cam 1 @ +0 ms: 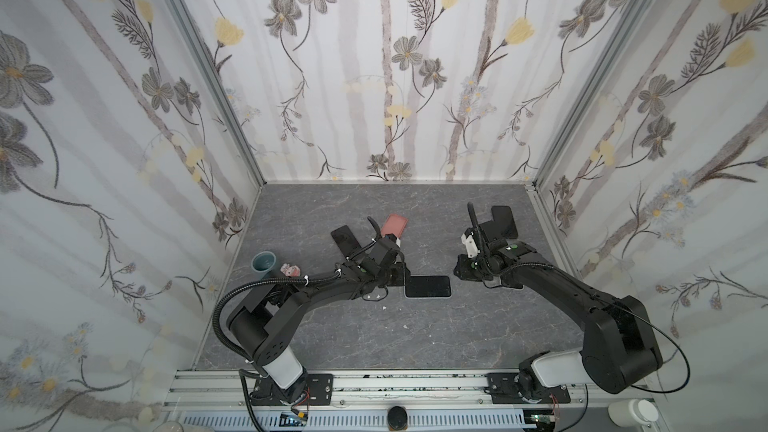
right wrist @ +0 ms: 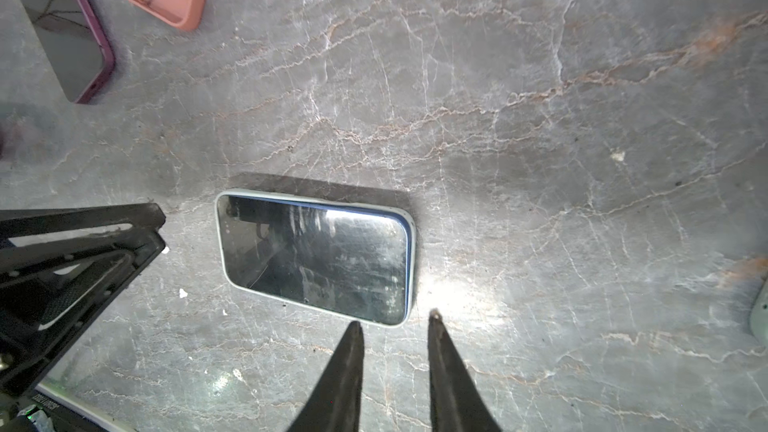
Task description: Put the phone into the phone case
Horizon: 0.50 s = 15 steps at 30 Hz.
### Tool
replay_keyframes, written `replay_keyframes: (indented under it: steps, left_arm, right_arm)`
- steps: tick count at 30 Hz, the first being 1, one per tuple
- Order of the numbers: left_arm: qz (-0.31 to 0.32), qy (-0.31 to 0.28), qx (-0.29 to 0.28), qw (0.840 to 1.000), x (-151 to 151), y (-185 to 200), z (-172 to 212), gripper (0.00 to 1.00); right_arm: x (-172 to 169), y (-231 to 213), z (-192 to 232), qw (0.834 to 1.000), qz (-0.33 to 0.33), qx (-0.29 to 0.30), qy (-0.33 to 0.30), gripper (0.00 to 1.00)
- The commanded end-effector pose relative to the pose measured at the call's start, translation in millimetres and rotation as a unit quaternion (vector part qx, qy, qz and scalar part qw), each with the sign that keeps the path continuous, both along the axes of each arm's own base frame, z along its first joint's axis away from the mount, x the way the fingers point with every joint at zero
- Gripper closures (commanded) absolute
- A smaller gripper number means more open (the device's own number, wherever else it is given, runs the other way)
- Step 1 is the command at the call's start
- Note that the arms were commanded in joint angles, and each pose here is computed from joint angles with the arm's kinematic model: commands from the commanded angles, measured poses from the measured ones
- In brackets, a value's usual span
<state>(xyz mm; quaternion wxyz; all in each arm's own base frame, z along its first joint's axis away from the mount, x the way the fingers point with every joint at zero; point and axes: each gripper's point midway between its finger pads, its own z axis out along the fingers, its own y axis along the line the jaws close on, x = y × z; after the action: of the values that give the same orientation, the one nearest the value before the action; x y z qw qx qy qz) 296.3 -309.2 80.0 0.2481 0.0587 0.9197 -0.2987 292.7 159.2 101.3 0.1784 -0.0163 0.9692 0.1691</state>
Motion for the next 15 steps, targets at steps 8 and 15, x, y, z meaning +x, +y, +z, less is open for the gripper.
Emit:
replay_keyframes:
  steps: [8,15]
  left_arm:
    - [0.011,-0.024,-0.002,1.0,5.4,7.8,11.5,0.67]
    - [0.002,-0.002,-0.01,1.0,3.5,0.7,-2.9,0.7]
  right_arm:
    - [6.3,-5.0,6.9,1.0,-0.007,-0.01,-0.029,0.72]
    - [6.7,4.8,-13.5,1.0,0.004,0.004,-0.004,0.79]
